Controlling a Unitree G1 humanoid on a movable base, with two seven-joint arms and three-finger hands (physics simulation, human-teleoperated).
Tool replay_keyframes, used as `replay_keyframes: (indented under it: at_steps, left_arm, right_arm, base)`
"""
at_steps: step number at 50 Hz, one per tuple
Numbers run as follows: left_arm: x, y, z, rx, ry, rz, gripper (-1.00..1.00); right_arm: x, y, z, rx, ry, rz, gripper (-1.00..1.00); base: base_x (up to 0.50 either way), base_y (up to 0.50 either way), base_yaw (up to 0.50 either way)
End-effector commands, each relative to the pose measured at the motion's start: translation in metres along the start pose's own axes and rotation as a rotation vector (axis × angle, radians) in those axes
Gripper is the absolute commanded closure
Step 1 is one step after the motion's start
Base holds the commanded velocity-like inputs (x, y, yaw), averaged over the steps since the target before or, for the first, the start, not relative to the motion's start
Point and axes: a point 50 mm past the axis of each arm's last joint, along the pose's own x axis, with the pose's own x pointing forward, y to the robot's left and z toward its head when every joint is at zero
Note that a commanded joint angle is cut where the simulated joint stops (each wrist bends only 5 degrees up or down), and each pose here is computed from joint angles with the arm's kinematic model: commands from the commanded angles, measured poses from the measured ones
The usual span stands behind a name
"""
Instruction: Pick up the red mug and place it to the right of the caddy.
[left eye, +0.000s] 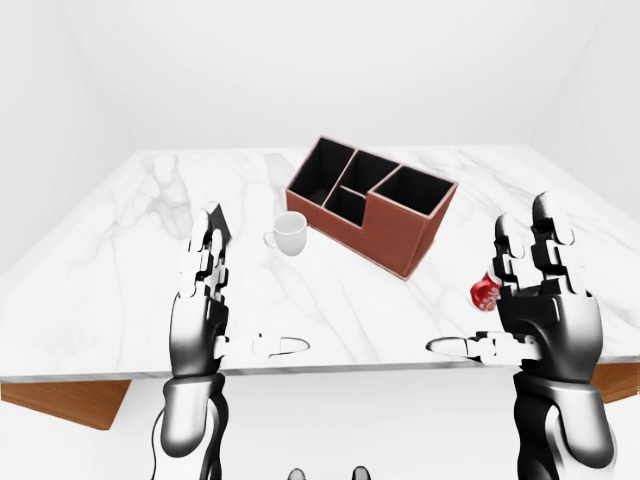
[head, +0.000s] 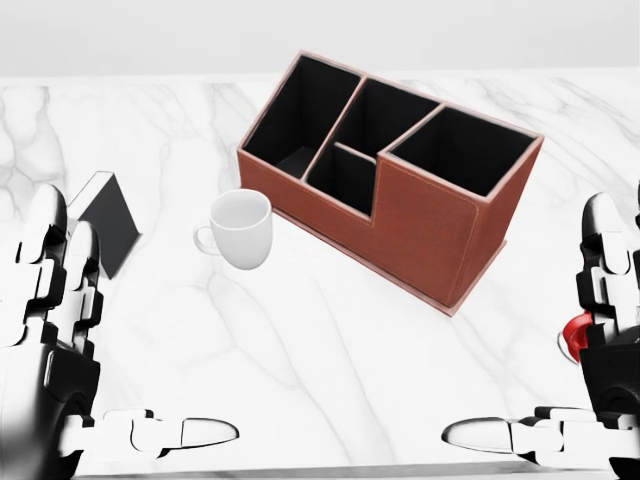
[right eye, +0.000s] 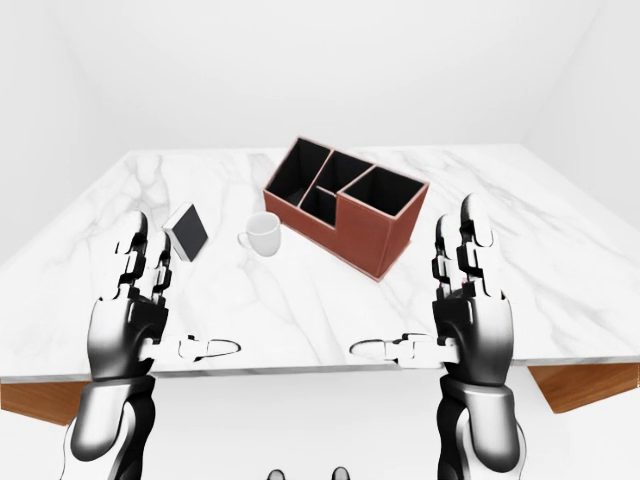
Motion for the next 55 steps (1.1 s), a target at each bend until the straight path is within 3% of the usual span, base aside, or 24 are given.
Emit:
replay_keyframes:
  at_steps: [1, 46, 55]
  left_arm:
    - [0.0003, -0.0002, -0.0008, -0.001, 0.003, 0.007, -1.0]
    - [0.0001, -0.0007, -0.0012, -0.005, 0.005, 0.006, -1.0]
    - [0.0, -0.0003, -0.0005, -0.005, 0.002, 0.005, -1.0]
  right_arm:
    - [-0.0003, 0.0004, -0.0013, -0.004, 0.007, -0.007, -1.0]
    - [0.0027, -0.0017, -0.0048, -0.008, 0.013, -0.026, -1.0]
    - [0.0025, -0.0022, -0.0046, -0.002, 0.012, -0.032, -1.0]
  base:
    - [0.5, -0.04, 0.0]
    - [0.5, -0.02, 0.0]
    - [0.07, 0.0, 0.0]
